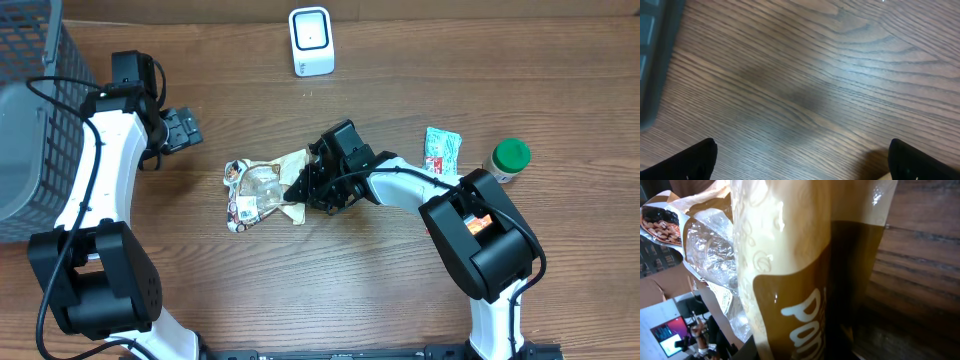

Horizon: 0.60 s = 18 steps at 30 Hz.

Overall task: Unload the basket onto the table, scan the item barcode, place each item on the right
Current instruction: 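Release the bag with the left gripper and move it left, then lift the Pantree bag with the right gripper to the white scanner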

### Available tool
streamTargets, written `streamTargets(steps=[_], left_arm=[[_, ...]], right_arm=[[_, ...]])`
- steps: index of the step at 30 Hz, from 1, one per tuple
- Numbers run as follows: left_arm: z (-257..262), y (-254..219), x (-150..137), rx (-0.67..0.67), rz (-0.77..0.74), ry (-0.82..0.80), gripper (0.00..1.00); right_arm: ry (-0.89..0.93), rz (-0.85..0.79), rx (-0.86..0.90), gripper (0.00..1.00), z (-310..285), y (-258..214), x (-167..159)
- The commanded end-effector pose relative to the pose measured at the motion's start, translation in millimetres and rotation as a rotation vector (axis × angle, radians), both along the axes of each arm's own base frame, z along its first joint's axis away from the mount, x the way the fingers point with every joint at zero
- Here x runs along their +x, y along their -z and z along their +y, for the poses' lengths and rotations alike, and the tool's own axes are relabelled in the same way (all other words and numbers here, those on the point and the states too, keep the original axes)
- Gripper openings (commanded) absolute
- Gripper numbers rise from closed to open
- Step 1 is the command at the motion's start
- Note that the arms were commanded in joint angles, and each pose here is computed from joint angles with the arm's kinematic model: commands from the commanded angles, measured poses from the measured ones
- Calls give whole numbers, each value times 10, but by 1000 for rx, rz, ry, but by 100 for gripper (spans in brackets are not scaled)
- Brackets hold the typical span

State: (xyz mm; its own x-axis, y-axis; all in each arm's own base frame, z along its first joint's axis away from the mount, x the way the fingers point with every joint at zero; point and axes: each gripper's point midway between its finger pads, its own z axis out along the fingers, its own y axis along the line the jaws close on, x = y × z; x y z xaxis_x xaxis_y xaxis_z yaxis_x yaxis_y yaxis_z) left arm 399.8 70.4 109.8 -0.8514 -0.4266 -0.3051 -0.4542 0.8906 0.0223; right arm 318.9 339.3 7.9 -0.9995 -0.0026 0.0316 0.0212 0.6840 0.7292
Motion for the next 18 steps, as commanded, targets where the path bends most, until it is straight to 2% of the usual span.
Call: streamTargets(steps=[1,5,9,18], left_arm=[[65,16,-21,36,13,9,100],[63,16,-20,36,13,10,100],[63,16,-20,35,13,10,100],[63,16,-20,36,13,10,100]], right_arm=[[-8,-43,-18,4,-27,-8,60],[2,-111,25,4,-72,-350,268],[-77,-405,32,4,-125,-1077,511],[-275,-1153,-367,4,-433,-2164,922]])
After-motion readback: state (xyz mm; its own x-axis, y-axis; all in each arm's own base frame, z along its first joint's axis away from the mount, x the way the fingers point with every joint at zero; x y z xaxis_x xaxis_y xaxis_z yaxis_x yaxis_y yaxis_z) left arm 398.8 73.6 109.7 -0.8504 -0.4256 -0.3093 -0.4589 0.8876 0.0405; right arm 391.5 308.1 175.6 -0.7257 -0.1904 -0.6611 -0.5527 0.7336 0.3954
